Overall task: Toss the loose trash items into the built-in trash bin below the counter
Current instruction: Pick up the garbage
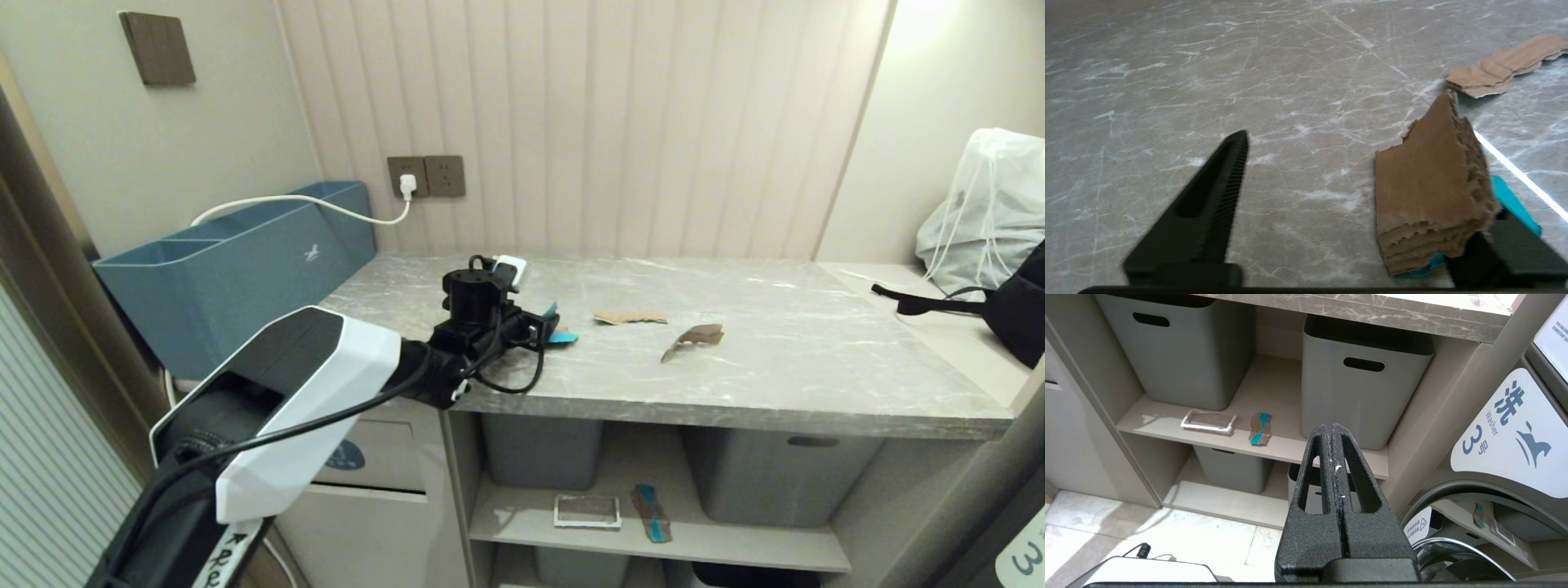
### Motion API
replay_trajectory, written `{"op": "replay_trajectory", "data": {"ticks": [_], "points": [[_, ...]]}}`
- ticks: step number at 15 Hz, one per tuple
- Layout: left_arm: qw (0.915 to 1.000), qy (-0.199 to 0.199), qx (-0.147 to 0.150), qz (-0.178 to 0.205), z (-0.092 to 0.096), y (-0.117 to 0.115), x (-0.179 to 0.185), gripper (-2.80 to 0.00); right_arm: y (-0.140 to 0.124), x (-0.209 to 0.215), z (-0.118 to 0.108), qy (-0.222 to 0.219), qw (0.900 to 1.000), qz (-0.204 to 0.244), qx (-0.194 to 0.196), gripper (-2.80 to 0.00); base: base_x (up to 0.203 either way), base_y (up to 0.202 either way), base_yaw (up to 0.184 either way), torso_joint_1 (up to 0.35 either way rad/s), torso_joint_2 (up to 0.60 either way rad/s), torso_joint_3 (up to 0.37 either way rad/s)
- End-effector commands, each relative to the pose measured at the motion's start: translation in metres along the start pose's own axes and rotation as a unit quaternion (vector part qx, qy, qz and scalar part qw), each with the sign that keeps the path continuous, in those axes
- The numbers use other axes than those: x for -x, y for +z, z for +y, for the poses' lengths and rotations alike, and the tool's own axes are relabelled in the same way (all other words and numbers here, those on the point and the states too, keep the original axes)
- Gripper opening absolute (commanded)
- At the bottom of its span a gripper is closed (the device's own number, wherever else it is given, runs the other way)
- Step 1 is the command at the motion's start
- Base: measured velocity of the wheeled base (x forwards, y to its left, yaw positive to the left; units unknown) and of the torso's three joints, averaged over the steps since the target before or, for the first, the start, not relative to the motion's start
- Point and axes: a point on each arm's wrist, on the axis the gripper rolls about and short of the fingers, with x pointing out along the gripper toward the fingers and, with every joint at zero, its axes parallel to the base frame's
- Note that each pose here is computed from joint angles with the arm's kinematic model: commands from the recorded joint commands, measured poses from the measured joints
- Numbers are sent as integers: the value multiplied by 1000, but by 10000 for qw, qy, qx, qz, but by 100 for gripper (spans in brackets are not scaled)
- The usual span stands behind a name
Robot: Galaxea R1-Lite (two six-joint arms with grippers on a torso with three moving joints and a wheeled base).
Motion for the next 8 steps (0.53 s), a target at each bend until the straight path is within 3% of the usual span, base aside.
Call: {"op": "replay_trajectory", "data": {"ticks": [1, 8], "points": [[10000, -4, 0, -12, 0, 0, 0, -280, 0, 0, 0, 2, 10000, 8, 6, -280, 0, 0, 0, 0, 0, 0], [10000, -27, 68, -23, -2, 6, 2, -280, 0, 0, 0, 15, 10000, 5, 49, -280, 0, 0, 0, 0, 0, 0]]}}
